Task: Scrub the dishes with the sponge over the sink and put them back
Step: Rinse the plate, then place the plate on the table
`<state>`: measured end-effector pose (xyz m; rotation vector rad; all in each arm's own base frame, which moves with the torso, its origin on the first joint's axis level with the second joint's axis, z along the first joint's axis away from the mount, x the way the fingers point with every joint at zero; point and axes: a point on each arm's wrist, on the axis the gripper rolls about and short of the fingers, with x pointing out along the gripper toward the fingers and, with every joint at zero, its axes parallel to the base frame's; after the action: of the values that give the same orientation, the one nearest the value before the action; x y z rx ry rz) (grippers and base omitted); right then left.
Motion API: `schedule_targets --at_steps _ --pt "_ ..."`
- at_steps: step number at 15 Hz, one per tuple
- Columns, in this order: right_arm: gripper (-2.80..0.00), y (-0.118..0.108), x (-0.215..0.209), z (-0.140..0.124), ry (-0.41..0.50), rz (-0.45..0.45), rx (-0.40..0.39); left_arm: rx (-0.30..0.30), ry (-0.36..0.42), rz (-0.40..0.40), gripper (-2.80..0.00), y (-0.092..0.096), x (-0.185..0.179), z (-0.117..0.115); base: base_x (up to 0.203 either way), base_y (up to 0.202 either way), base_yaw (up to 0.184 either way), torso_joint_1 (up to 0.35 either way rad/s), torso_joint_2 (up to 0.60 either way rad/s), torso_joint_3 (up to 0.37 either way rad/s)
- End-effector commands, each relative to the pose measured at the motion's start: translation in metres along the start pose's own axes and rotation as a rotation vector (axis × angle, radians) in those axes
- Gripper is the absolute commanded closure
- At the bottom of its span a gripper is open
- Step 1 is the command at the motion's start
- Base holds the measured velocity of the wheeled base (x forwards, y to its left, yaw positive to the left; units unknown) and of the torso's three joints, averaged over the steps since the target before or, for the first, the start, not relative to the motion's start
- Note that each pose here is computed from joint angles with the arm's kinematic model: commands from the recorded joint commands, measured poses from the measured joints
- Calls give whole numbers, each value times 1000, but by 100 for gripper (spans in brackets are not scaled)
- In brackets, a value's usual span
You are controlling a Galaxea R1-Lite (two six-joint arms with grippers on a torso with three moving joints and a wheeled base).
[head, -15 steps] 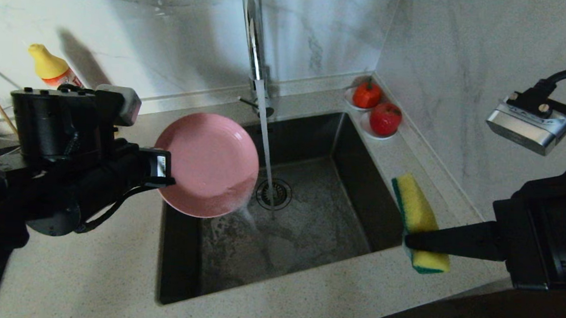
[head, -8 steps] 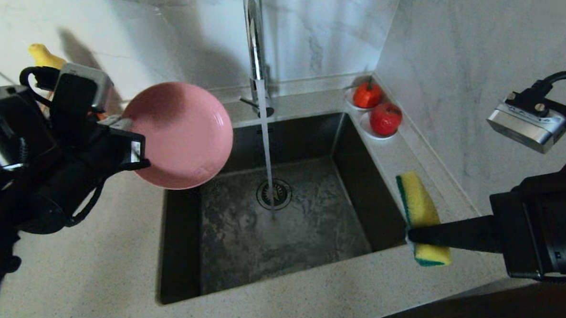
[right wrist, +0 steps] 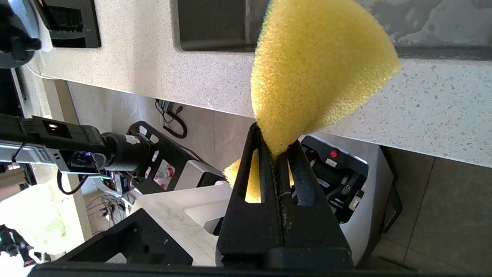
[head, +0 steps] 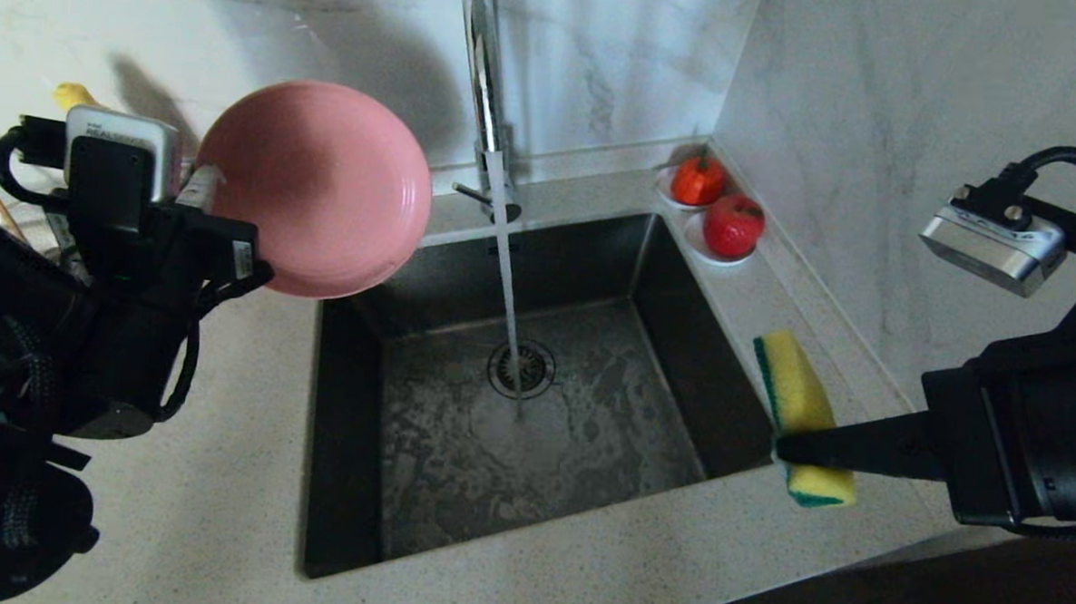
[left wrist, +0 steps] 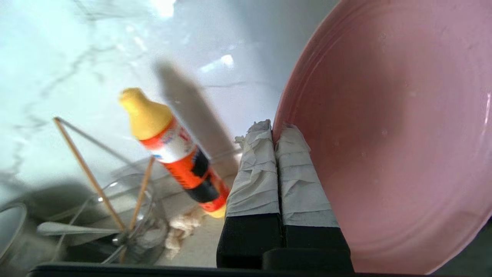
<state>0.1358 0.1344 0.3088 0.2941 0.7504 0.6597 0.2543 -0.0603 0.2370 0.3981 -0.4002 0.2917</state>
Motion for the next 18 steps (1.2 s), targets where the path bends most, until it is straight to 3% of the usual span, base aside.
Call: schedule_targets --at_steps 1,5,12,16,18 --pt "0 0 1 0 5 -1 3 1 -6 -6 0 -1 0 -1 0 0 0 0 0 0" --pt "0 0 0 0 3 0 3 -14 -34 10 0 5 -1 8 0 0 0 0 0 0" --pt "0 -2 3 -3 14 -8 4 -14 1 30 0 5 -4 4 0 0 0 0 0 0" --pt "0 -4 2 -6 22 -13 7 17 189 -55 0 13 -19 2 0 0 0 0 0 0" --pt "0 -7 4 -10 38 -26 9 23 377 -142 0 15 -31 -6 0 0 0 0 0 0"
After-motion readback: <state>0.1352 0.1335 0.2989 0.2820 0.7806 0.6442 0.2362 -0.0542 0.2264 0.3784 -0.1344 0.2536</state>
